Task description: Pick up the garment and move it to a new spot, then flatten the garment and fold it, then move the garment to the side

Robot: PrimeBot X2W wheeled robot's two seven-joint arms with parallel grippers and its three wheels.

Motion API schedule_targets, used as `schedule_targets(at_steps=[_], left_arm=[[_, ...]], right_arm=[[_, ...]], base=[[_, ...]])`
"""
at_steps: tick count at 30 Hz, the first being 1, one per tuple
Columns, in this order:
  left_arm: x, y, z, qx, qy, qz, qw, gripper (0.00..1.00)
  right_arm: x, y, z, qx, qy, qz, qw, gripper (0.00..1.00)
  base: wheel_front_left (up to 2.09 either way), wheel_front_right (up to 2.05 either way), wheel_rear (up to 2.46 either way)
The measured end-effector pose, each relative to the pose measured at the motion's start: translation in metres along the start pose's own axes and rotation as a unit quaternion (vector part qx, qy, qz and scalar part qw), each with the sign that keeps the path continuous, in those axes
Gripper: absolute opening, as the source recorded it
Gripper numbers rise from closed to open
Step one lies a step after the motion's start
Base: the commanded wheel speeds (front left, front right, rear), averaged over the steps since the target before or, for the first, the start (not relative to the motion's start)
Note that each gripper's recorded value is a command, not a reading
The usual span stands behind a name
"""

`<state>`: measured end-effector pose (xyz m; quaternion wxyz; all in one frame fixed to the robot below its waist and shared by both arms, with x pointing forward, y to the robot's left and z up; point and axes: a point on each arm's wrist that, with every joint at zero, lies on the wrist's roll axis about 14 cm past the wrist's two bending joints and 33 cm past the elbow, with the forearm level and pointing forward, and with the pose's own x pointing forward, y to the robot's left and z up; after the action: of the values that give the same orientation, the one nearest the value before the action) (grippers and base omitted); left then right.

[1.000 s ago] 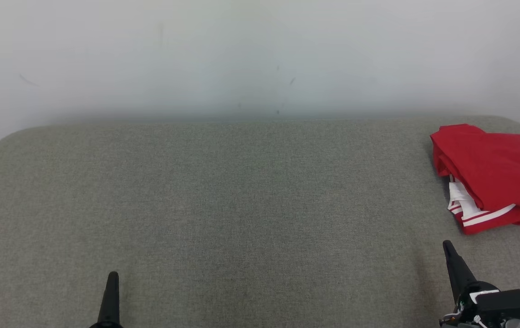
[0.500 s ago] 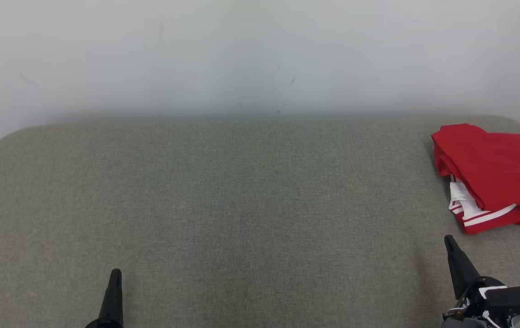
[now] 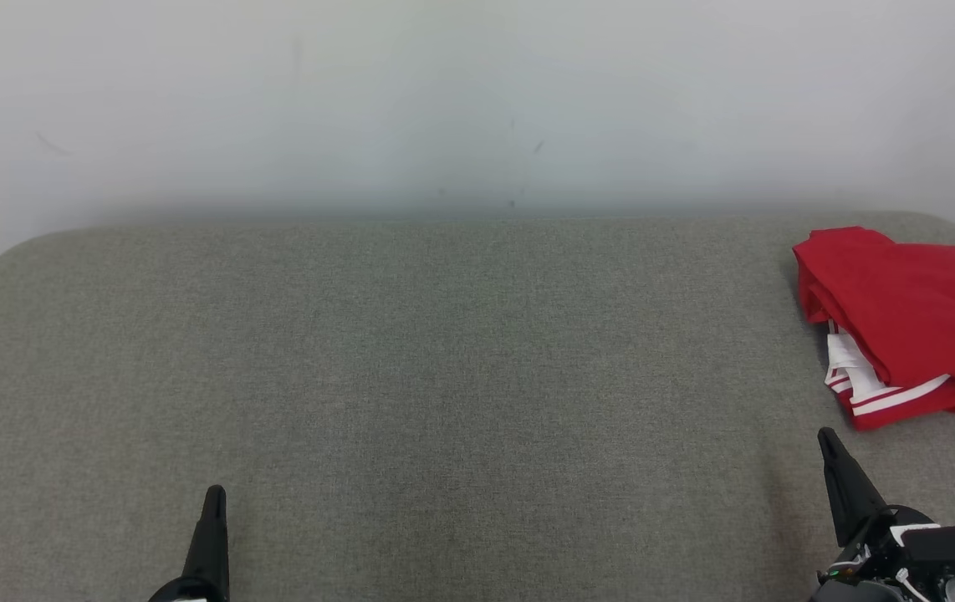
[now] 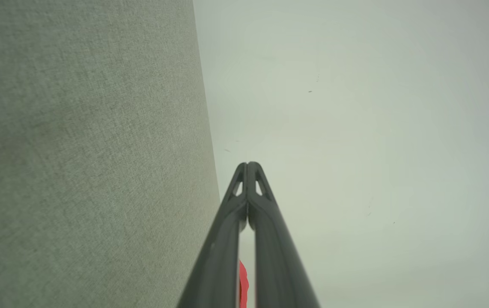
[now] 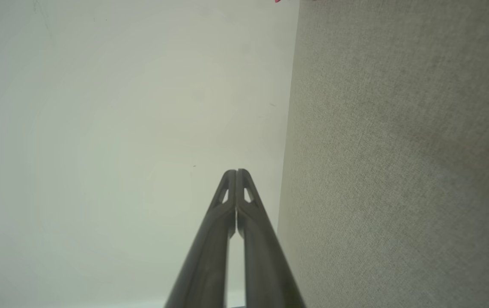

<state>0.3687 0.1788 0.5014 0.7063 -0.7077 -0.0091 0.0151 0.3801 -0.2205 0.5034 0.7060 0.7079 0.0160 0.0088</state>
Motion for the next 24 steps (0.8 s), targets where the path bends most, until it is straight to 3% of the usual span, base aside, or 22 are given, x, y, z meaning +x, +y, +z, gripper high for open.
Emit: schedule_targets(at_steps=[24], left_arm=[[0.0000,0.0000,0.0000,0.000,0.000,0.000,1.000,0.00]], right_arm=[[0.0003,0.0005,0.0003,0.002,-0.001,0.001,1.000,0.00]], base=[[0.00,0.00,0.00]])
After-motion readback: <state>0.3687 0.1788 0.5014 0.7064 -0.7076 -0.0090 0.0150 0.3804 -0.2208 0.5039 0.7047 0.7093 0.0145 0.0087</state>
